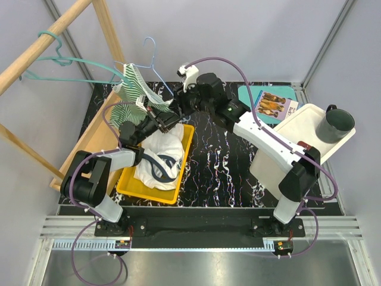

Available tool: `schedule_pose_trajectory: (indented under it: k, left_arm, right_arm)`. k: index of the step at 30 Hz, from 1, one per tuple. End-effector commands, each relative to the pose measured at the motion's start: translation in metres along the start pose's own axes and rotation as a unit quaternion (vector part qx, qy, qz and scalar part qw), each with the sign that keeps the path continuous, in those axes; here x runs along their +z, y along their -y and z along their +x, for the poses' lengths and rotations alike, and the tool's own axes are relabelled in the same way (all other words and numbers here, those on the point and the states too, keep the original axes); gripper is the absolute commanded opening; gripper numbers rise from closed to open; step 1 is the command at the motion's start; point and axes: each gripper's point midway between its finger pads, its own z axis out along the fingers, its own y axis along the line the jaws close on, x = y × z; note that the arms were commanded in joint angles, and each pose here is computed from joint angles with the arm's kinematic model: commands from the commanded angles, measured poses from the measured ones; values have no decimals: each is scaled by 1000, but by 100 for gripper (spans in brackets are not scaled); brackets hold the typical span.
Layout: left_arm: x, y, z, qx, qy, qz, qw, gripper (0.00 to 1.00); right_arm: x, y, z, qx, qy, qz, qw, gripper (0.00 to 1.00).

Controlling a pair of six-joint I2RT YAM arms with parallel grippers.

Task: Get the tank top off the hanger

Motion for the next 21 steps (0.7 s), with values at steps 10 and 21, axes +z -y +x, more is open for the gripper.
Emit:
schedule_pose_trajectory:
  k: [10, 21]
  left_arm:
    - [-28, 65, 38, 81, -51, 104, 990, 0]
    - [-38, 40, 45, 151, -31, -25, 988, 53]
  right_arm:
    - [-13, 0, -9, 54, 64, 3, 996, 0]
    - [-66, 23, -33, 76, 178, 80, 978, 0]
